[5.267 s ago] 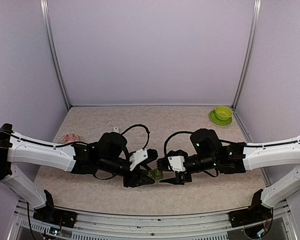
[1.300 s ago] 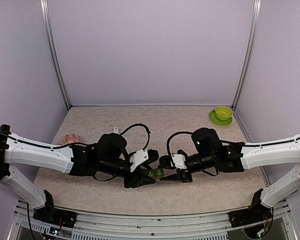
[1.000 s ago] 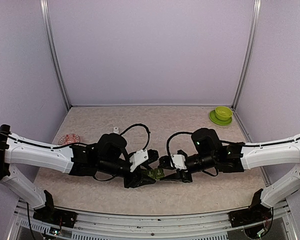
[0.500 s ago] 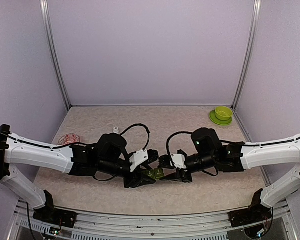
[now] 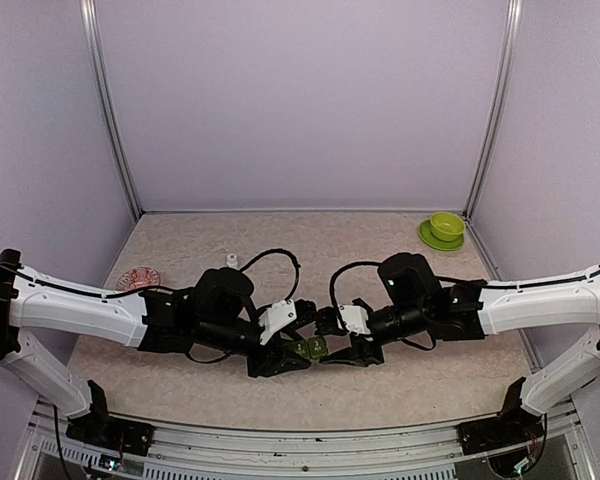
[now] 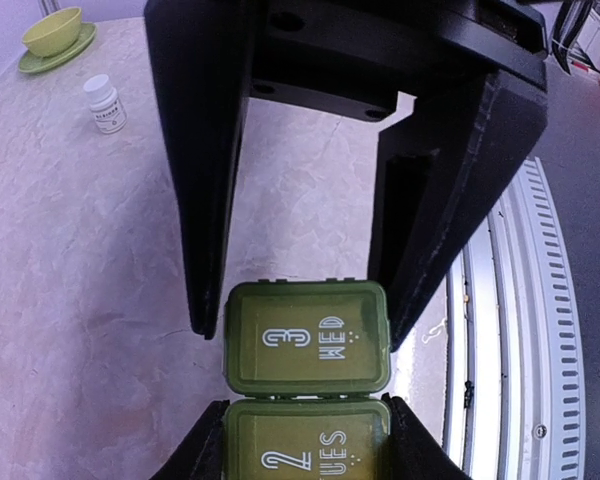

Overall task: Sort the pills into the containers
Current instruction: Pass from the left arm to the right

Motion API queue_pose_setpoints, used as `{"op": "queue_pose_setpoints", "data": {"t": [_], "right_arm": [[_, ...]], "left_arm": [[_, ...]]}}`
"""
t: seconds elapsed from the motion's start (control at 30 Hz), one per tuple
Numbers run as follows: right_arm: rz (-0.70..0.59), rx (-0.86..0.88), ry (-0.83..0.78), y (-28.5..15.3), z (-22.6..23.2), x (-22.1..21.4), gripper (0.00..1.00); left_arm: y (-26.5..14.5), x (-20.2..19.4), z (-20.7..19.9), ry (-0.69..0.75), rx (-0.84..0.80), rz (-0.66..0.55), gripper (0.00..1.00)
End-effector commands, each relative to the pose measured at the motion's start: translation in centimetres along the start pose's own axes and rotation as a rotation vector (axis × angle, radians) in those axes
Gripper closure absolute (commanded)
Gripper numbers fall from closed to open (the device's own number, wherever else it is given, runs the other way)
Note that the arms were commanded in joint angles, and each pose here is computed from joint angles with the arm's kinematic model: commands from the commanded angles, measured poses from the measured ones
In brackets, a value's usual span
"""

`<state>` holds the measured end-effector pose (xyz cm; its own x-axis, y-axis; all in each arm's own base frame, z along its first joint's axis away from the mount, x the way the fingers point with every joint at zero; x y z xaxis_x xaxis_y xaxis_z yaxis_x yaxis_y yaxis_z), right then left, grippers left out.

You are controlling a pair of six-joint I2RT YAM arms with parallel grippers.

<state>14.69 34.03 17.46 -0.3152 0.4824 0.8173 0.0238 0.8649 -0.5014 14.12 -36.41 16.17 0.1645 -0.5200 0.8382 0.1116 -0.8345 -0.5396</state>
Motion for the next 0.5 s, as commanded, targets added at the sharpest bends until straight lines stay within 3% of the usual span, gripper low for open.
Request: {"op": "queue_pose_setpoints", "data": {"t": [0.0,0.27,0.47], "right_arm": [[-0.005,-0.062,-0.067,-0.9,-1.3,1.5,0.45],[0.107,-0.135,-0.155,0.0,-1.2,0.3,0.43],[0.139,-0.163,-0.193,0.5,-0.7,0.1,0.47]], "left_arm": [[-0.4,0.6,-0.4,0.023,-0.001,-0.031,0.76],[-0.4,0.8,-0.4,0.023,0.001,-0.037,0.76],[-0.3,0.8,-0.3,0.022,0.002,-0.031,0.76]]}}
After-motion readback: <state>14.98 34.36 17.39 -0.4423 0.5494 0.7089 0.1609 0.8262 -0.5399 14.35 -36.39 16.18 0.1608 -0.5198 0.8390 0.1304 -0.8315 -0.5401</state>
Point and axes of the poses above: each gripper's point midway between its finger pads, its own y axis out along the fingers, its own z axis along the line the jaws close on, x = y × z, the point moved 4 cm from there along -y, back along the fingers, and after that the axes turned 4 degrees about -y, right-handed, at the moved point
